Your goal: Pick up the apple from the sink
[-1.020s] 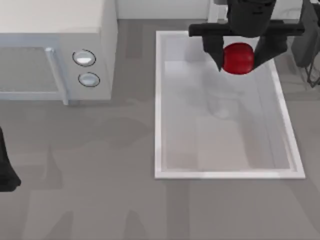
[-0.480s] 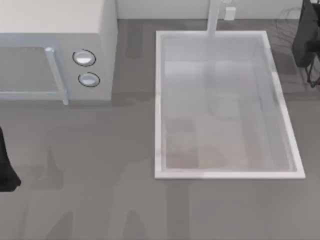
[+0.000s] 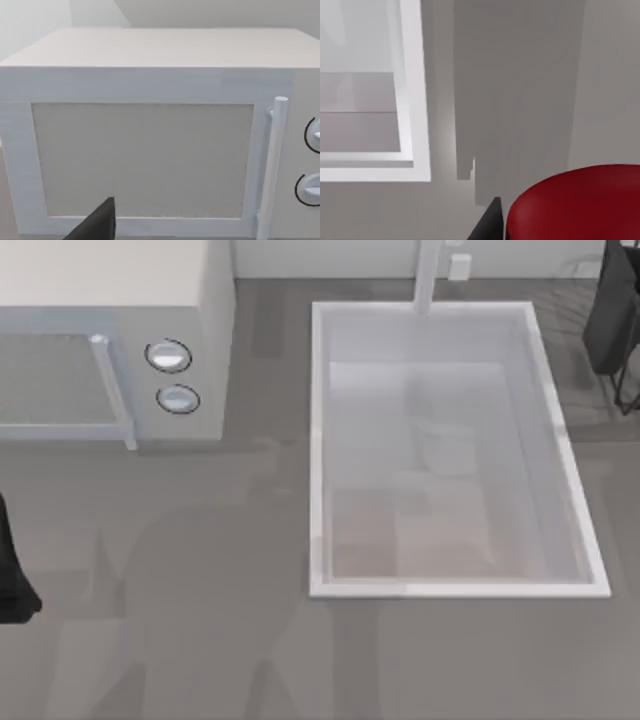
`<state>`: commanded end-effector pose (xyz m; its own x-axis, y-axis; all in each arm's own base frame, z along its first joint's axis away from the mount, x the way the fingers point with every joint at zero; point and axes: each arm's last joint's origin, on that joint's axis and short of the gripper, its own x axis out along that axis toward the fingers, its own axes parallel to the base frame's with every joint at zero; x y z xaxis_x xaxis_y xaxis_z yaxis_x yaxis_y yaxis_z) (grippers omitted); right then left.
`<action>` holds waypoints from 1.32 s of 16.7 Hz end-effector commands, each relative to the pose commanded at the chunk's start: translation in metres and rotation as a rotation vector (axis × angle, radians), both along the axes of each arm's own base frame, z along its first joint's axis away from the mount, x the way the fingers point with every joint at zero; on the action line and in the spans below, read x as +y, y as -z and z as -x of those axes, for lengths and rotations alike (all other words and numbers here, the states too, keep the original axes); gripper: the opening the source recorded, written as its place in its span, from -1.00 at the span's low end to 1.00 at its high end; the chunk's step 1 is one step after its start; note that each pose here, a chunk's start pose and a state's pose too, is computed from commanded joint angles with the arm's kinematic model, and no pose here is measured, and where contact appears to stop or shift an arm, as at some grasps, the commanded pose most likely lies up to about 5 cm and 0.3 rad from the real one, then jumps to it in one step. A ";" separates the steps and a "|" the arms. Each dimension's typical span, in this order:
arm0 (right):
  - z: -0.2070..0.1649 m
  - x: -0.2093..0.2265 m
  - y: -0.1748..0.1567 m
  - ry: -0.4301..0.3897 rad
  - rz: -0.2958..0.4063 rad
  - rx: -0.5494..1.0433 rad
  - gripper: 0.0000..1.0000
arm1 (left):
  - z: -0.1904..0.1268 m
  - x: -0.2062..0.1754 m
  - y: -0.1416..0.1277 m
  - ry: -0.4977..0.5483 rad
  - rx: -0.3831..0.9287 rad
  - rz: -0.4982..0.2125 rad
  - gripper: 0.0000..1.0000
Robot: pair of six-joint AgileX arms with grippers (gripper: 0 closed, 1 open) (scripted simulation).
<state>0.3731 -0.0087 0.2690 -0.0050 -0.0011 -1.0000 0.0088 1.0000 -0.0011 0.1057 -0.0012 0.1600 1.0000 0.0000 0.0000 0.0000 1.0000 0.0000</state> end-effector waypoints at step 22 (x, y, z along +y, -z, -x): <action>0.001 -0.001 0.109 0.001 -0.001 -0.005 -0.10 | 0.000 0.000 0.000 0.000 0.000 0.000 1.00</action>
<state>0.3724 -0.0101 0.1600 0.0000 0.0000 -1.0000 0.0100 0.9999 0.0000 0.1057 -0.0012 0.1600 1.0000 0.0000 0.0000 0.0000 1.0000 0.0000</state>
